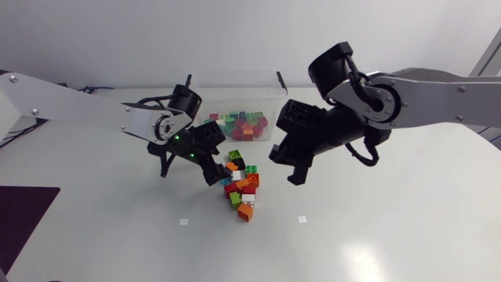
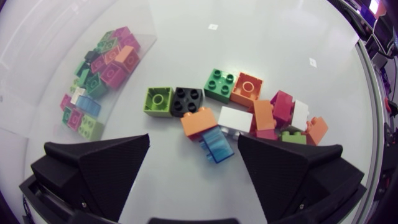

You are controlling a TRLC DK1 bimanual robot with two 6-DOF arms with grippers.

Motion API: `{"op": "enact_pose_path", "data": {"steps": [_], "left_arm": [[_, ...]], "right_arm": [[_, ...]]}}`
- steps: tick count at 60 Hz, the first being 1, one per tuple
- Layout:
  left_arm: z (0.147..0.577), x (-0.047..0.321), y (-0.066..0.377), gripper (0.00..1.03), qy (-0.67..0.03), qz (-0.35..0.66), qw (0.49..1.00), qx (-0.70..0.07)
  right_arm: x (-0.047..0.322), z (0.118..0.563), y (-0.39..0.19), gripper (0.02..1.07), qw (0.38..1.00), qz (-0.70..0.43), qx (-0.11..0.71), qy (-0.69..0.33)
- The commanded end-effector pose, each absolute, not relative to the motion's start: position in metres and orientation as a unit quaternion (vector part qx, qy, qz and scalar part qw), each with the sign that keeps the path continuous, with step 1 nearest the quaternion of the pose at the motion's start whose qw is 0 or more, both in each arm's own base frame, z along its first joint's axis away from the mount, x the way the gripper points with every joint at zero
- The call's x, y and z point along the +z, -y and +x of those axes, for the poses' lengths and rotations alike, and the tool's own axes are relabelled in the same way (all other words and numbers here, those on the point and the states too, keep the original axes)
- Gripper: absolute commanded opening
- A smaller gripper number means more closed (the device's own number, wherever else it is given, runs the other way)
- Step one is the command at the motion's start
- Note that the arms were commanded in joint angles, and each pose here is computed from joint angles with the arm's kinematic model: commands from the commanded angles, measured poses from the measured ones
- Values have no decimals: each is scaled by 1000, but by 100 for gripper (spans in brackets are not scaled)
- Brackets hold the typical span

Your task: Place the duplo bricks in the container

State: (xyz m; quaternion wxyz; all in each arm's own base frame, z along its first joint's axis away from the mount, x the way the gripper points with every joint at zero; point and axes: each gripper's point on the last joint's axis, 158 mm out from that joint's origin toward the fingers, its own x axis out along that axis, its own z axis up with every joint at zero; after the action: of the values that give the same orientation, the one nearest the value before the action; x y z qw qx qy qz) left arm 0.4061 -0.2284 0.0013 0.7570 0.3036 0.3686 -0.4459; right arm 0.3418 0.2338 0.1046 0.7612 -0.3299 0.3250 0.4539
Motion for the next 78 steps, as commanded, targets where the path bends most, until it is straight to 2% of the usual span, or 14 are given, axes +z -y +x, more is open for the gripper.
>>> {"op": "enact_pose_path", "data": {"steps": [1, 28, 37, 42, 50, 55, 69, 78], "left_arm": [[401, -7, 233, 99, -388, 296, 750, -447], [400, -31, 225, 93, -418, 316, 740, -422], [399, -34, 230, 81, -418, 318, 737, -425], [399, -36, 233, 71, -420, 316, 736, -426], [402, -41, 234, 47, -424, 311, 738, -423], [401, -45, 235, 26, -427, 308, 737, -423], [398, -50, 232, 24, -425, 312, 737, -423], [399, -38, 223, 23, -415, 316, 743, -420]], "right_arm": [[124, 352, -231, 18, 774, -329, 443, -311], [178, 394, -247, 18, 810, -311, 421, -264], [185, 418, -254, 18, 823, -294, 411, -258], [192, 433, -258, 18, 837, -280, 400, -248], [196, 457, -263, 18, 852, -261, 387, -240], [194, 471, -264, 18, 858, -252, 380, -235], [181, 511, -257, 18, 873, -228, 356, -242], [177, 535, -253, 19, 883, -216, 340, -240]]}}
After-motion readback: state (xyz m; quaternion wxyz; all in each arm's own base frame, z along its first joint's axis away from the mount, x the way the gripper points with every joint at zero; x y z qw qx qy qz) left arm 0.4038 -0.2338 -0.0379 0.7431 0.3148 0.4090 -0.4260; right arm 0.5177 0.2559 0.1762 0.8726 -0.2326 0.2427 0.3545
